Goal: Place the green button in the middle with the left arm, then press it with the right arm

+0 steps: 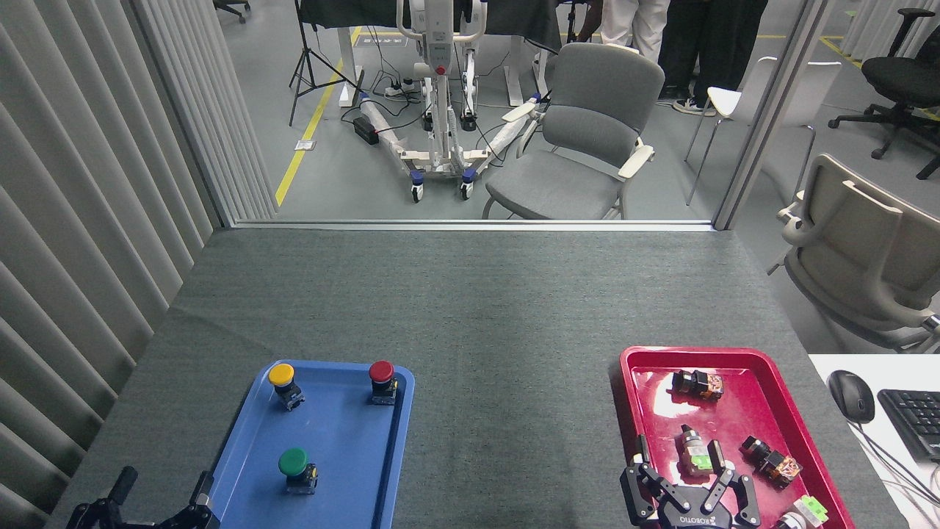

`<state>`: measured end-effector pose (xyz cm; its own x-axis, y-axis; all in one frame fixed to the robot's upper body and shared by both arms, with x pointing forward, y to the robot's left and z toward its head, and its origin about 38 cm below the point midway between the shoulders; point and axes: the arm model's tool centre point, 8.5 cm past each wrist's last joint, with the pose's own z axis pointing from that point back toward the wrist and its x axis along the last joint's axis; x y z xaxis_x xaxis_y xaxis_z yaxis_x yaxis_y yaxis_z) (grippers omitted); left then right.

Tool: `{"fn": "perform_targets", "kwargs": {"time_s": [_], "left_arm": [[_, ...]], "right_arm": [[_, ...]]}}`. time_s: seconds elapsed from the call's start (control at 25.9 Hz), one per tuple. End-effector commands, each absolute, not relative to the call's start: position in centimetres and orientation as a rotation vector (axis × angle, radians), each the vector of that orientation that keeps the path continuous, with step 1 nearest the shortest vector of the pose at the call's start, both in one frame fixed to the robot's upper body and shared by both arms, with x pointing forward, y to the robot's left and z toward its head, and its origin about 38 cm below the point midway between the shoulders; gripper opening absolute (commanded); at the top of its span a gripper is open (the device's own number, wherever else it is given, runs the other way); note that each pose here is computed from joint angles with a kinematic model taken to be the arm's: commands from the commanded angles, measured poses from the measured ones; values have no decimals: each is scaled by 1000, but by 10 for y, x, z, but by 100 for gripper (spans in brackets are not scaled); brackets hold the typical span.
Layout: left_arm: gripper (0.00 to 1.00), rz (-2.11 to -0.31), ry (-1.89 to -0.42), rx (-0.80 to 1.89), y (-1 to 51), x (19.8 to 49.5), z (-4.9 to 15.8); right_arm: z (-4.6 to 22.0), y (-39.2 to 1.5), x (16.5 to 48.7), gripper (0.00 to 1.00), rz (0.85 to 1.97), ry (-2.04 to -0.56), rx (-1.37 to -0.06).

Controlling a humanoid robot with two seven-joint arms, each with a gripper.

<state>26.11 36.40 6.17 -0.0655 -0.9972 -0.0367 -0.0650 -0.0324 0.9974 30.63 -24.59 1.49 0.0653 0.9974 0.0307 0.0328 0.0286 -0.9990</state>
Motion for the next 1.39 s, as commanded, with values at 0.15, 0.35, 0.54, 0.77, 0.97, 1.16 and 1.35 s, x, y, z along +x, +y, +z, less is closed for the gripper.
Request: {"fn": "perform_targets", "kwargs": {"time_s": [0.15,0.35,0.54,0.77,0.97,1.16,1.35], "left_arm": [[100,-1205,-1341,1266,362,262,74],[100,-1194,-1355,1283,360,261,75],[100,-1191,-1351,1289,361,261,75],[100,-1202,-1368,1279,359,260,75],[100,-1202,-1366,1281,360,260,75],[100,-1203,-1365,1278,359,260,75],[99,-1223,-1351,1279,360,262,75]], "right_arm": [[14,-245,306,100,1129,-1199,-1237],[14,-245,305,100,1129,-1196,-1237],[15,-245,306,100,1125,-1193,-1242],[22,-249,309,100,1132,-1196,-1260],[24,-246,311,100,1129,-1204,-1257],[25,-247,312,100,1130,-1206,-1261],[23,-245,310,100,1122,-1205,-1252]]}}
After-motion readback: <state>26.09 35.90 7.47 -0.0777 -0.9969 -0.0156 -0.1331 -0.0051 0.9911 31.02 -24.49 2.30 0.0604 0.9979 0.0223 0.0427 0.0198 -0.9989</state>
